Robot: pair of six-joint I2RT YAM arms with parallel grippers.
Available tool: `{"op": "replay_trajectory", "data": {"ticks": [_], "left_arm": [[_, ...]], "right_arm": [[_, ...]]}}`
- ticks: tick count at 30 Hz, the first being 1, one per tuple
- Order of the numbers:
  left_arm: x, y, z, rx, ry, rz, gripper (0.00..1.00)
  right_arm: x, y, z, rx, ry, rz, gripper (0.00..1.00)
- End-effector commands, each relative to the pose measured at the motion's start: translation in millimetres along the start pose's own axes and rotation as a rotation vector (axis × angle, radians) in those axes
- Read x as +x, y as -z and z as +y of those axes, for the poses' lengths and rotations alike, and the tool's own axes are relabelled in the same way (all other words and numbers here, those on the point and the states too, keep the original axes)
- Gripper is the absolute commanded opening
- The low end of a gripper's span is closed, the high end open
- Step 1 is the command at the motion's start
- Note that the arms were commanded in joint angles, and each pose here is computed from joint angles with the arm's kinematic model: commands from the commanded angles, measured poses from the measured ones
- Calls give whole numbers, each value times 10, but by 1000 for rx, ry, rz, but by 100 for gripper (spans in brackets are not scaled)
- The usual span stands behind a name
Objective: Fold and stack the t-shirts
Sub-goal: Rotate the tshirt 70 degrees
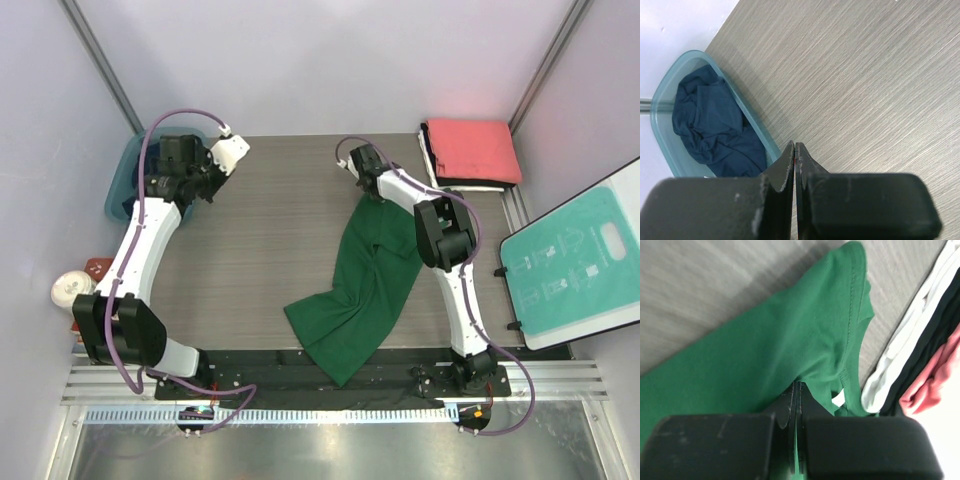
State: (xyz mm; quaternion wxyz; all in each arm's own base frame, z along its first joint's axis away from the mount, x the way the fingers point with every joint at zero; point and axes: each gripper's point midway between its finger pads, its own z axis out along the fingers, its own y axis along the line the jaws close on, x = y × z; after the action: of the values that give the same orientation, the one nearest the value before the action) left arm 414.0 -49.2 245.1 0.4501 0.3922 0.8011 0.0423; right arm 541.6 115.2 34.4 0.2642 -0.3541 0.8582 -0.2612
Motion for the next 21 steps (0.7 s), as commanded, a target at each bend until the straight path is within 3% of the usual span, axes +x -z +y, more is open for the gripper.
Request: {"op": "replay_trajectory", "data": {"ticks": [1, 9, 17, 21], "left_arm": [[-131, 44, 107, -28, -18, -25, 0], [-90, -51, 84, -16, 5, -16, 0], [-38, -175, 62, -3, 38, -1, 0], [-42, -222, 57, 4, 56, -1, 0]], "right_arm": [[-319, -65, -66, 8, -16, -66, 1], [-837, -506, 151, -64, 17, -200, 1], [-1357, -848, 204, 84, 184, -382, 1], [-1554, -819, 114, 193, 194, -467, 1]]}}
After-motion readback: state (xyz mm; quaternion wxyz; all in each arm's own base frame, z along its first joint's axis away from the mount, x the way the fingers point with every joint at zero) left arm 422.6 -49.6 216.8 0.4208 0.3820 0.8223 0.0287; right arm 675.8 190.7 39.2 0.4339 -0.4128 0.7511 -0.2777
